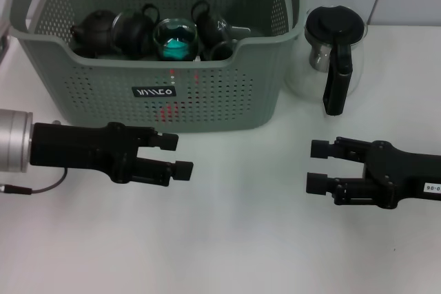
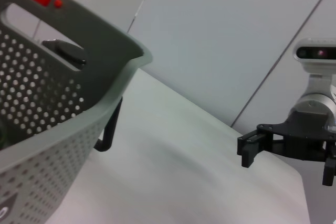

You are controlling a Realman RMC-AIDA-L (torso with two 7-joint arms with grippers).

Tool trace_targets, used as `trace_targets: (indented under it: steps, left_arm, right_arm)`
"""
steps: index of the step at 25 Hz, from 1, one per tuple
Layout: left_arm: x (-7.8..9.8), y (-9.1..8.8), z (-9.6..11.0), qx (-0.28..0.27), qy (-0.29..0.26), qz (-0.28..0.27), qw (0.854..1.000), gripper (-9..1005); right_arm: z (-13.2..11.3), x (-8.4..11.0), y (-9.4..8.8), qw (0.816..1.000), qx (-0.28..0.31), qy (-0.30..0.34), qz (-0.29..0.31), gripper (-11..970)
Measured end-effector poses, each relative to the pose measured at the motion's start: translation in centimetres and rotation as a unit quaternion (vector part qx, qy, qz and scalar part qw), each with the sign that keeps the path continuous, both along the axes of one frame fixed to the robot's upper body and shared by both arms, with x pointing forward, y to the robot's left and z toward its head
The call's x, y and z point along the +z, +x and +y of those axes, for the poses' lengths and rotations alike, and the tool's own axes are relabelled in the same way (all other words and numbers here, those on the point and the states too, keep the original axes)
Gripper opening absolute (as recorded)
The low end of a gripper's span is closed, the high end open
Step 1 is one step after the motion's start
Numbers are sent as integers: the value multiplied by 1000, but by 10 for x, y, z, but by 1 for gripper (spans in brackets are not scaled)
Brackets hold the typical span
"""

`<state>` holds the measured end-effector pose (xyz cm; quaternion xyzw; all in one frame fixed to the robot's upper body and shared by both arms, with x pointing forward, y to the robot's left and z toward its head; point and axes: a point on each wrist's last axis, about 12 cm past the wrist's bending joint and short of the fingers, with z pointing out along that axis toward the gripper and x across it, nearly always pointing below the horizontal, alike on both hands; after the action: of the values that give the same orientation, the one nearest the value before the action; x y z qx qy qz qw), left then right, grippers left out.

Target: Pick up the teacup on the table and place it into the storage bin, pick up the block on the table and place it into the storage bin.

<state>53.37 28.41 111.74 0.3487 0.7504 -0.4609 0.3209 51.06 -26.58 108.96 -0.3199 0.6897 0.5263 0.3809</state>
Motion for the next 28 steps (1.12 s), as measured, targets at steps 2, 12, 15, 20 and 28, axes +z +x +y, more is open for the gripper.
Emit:
trace_targets:
  steps: [2,12,15,20,28]
  left_arm:
    - [-2,-1,-3,-6,-2,-7,1000,836]
    - [-17,0,-8,16,-42,-44,998,831]
    - [-18,4,-11,16,-36,-45,998,830]
    - [-20,6,-12,0,-10,-27,1000,830]
    - [-23,7,-5,9,19,-7,1000,830]
  right_arm:
    - [2,0,1,1000,4,0,-2,936]
    - [5,-5,6,999,1,-19,-34,931]
    - [6,-7,7,999,-4,-28,-41,931]
    - [5,-13,10,998,-21,-41,-35,930]
    - [4,-18,16,997,-48,-59,-32,930]
